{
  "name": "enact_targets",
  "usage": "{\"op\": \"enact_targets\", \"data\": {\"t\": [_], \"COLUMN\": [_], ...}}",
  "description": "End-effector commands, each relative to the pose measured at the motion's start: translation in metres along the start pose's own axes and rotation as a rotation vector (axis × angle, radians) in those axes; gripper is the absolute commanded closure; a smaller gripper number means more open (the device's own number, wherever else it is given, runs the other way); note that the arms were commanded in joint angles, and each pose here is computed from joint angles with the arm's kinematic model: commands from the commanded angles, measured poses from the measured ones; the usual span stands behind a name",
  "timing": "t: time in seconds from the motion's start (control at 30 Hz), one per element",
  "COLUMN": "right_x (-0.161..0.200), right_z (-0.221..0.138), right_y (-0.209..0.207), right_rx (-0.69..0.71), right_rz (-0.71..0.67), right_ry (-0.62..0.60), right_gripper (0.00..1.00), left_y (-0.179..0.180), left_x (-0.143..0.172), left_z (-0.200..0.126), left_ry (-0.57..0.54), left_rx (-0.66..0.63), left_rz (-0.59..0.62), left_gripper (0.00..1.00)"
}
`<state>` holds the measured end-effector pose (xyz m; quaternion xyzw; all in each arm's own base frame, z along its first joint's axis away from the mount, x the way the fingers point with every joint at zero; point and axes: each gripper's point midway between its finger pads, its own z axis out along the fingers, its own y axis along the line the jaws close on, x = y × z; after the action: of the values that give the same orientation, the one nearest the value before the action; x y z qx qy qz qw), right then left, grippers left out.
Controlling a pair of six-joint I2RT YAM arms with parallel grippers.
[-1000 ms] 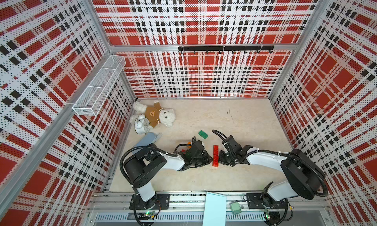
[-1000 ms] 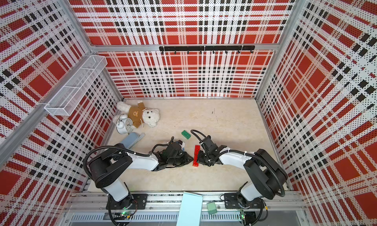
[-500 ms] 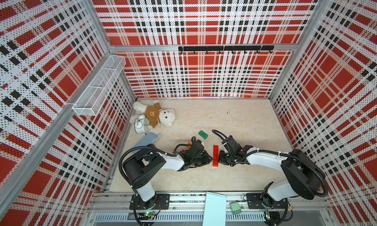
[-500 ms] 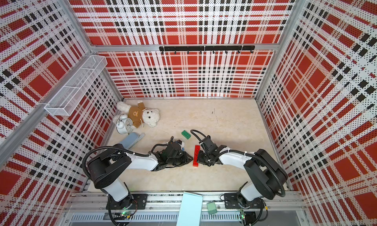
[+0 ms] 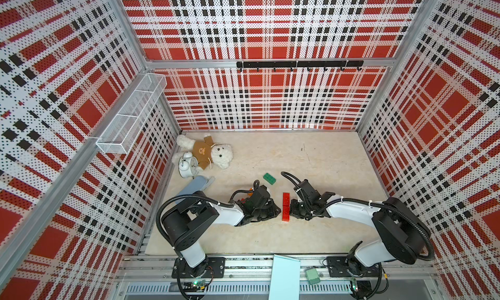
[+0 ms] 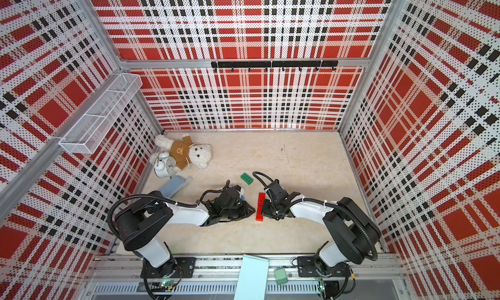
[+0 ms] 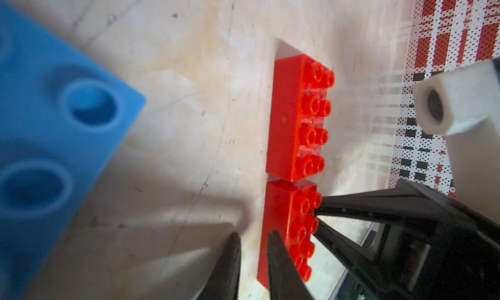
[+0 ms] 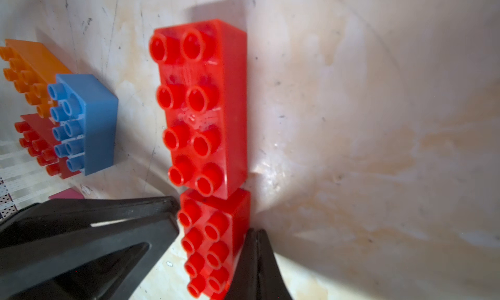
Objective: Assemble a small pinwheel with lego
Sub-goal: Assemble the lego brick at the center of the board.
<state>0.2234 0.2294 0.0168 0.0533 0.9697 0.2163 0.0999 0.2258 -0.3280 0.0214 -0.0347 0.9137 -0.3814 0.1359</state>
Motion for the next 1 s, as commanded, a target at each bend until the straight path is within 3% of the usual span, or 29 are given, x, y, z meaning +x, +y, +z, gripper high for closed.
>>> {"op": "enact_targets", "data": {"t": [0.0,0.97], "right_x": [-0.007,-0.012], "right_z": [0.003,0.002], "right_y": [0.005,0.001], "right_rx": [-0.001,0.023], "right_rz": [-0.011,0.001], "right_ry": [-0.015,-0.028], "right_gripper": [0.96,0.96], "left_y": [0.038,0.058], "left_x": [0.021,0.017], "left_z": [0.007,0.004], "left_ry": [0.072,0.080], "left_rx": [-0.133,-0.157], "left_rz": [-0.022,-0.064], "left_gripper": [0.76,0.75]}}
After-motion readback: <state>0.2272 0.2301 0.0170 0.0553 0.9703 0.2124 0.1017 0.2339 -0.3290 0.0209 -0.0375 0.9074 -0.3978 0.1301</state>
